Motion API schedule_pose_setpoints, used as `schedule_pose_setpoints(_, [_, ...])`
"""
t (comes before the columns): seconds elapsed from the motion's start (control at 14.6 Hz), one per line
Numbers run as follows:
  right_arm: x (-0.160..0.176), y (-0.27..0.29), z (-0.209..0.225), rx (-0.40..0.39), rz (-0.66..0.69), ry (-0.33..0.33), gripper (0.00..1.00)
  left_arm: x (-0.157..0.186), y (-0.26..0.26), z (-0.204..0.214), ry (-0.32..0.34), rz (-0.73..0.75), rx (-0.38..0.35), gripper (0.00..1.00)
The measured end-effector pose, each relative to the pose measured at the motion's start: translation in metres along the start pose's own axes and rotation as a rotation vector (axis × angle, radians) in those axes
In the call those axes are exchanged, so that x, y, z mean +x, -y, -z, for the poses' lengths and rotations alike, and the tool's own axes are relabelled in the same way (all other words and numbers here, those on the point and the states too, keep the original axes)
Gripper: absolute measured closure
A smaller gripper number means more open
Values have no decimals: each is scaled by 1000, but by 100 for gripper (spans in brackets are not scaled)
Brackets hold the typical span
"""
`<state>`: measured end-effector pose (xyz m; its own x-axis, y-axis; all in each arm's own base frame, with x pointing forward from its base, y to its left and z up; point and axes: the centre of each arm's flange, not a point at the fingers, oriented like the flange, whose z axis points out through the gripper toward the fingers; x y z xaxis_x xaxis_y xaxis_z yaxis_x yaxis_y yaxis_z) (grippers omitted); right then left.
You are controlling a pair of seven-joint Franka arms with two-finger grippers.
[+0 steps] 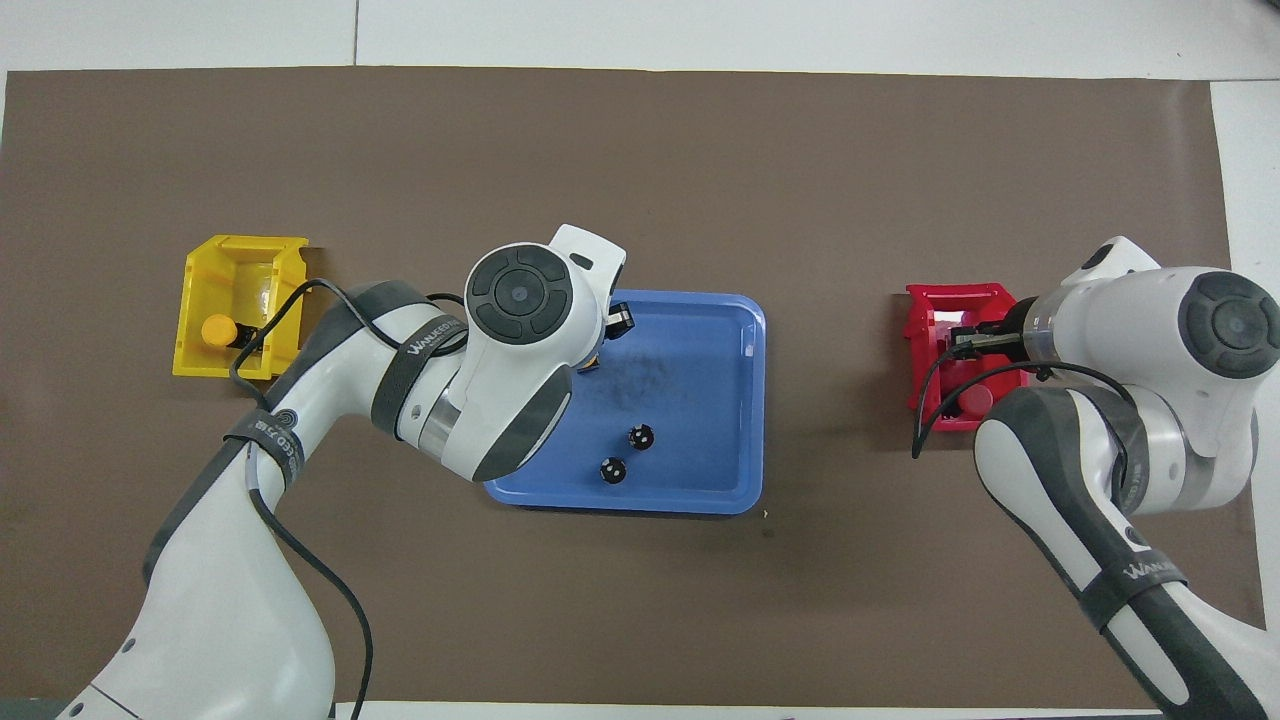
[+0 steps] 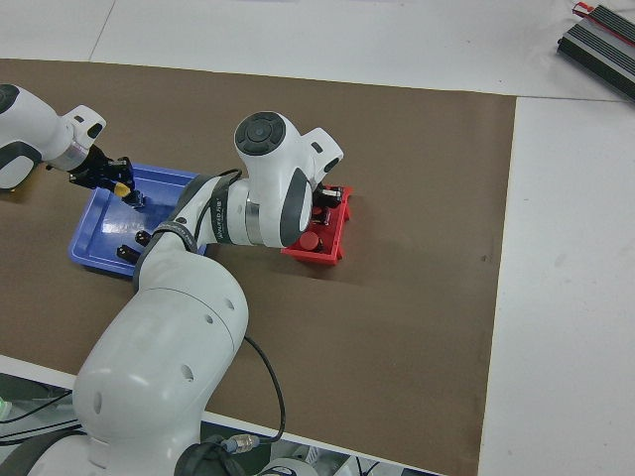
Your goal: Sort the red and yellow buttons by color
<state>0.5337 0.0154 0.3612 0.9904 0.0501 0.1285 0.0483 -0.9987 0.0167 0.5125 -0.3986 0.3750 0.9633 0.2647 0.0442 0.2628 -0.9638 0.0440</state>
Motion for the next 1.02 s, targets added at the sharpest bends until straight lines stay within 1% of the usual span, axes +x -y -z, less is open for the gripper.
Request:
schedule_pose_setpoints(0.14, [0, 0, -3, 0, 0, -8, 59, 30, 15, 42, 13, 11, 32, 59])
schedule_pose_setpoints(0.2, [-1, 0, -4, 0, 0, -9, 59, 53, 36, 70, 27, -18, 50, 59])
schedule_pose_setpoints(0.34, [-2, 0, -6, 1, 0, -6, 59, 102, 101, 116, 40, -87, 63, 59])
schedule_pose_setpoints(0.41, [-2, 0, -6, 1, 0, -6, 56, 129, 140, 128, 36, -121, 59, 59])
schedule_pose_setpoints(0.48, [-2, 0, -6, 1, 0, -6, 56, 155, 179, 133, 30, -159, 55, 59])
schedule_pose_setpoints(0.55, [-2, 0, -5, 0, -1, -7, 51, 179, 218, 133, 20, -192, 51, 59])
schedule_pose_setpoints(0.68, [4, -1, 2, 0, -2, 1, 29, 217, 282, 123, -35, -223, 41, 59])
schedule_pose_setpoints(0.75, [9, -2, 12, -1, -2, 12, 22, 228, 300, 115, -56, -227, 39, 59])
schedule_pose_setpoints(0.82, [17, -2, 25, -1, -3, 24, 22, 235, 310, 104, -69, -236, 40, 59])
schedule_pose_setpoints(0.89, [25, -3, 42, -2, -5, 36, 18, 240, 315, 93, -74, -249, 43, 59])
schedule_pose_setpoints(1.02, [39, -5, 84, -5, -8, 60, 0, 247, 322, 73, -75, -282, 49, 59])
